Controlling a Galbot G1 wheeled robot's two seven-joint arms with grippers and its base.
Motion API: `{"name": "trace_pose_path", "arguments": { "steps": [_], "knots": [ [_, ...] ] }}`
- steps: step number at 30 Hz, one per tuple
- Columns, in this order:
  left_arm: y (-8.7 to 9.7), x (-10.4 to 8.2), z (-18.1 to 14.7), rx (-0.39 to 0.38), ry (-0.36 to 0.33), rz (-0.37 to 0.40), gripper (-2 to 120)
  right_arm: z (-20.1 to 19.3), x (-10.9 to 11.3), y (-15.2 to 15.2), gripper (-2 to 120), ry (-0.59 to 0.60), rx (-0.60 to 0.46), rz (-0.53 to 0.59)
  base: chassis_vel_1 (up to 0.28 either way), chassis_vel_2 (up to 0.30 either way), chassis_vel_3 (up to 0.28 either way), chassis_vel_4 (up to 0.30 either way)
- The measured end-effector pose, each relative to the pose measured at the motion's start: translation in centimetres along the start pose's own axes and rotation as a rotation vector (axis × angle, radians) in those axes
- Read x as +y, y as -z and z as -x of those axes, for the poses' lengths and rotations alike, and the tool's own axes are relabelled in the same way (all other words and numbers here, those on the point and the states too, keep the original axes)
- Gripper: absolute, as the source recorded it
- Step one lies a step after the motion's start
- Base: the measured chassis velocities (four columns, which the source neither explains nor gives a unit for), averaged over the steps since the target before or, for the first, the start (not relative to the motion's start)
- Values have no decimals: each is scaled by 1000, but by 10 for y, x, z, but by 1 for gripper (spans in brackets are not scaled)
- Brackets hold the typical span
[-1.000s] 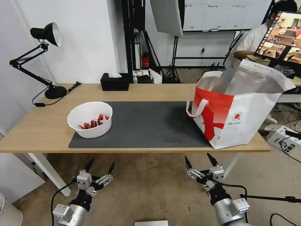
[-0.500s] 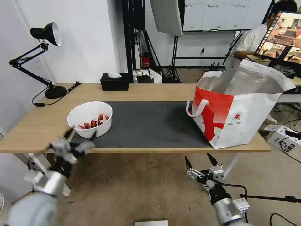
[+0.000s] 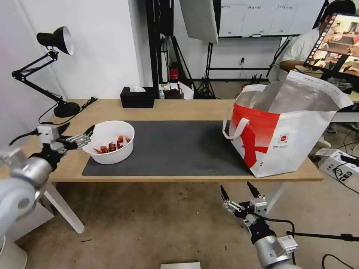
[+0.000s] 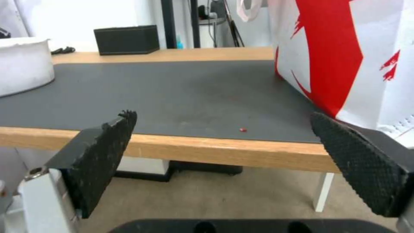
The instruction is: Pick up the trash from the table and place it into the takeout bag.
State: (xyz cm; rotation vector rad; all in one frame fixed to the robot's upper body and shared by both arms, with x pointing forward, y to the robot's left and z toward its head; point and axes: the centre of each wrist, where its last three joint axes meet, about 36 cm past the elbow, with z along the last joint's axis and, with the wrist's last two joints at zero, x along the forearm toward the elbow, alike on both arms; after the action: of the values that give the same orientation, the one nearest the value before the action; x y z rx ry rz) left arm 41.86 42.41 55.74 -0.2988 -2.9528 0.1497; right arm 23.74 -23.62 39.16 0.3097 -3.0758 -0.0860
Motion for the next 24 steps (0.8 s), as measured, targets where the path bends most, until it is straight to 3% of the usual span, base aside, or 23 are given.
{"name": "trace_pose_path", "arguments": {
  "steps": [5,9,16,18,19,24],
  "knots": [
    [13,23,16,153,57,-23,100,0,0,0,100,0,0,0,0,0,0,0],
    [16,28,19,197,68,-32,100,0,0,0,100,0,0,0,0,0,0,0],
    [23,38,34,358,94,-93,100,0,0,0,100,0,0,0,0,0,0,0],
    [23,38,35,364,95,-98,100,0,0,0,100,0,0,0,0,0,0,0],
    [25,40,43,403,117,-150,100,0,0,0,100,0,0,0,0,0,0,0],
    [24,44,63,469,170,-229,100,0,0,0,100,0,0,0,0,0,0,0]
  ]
}}
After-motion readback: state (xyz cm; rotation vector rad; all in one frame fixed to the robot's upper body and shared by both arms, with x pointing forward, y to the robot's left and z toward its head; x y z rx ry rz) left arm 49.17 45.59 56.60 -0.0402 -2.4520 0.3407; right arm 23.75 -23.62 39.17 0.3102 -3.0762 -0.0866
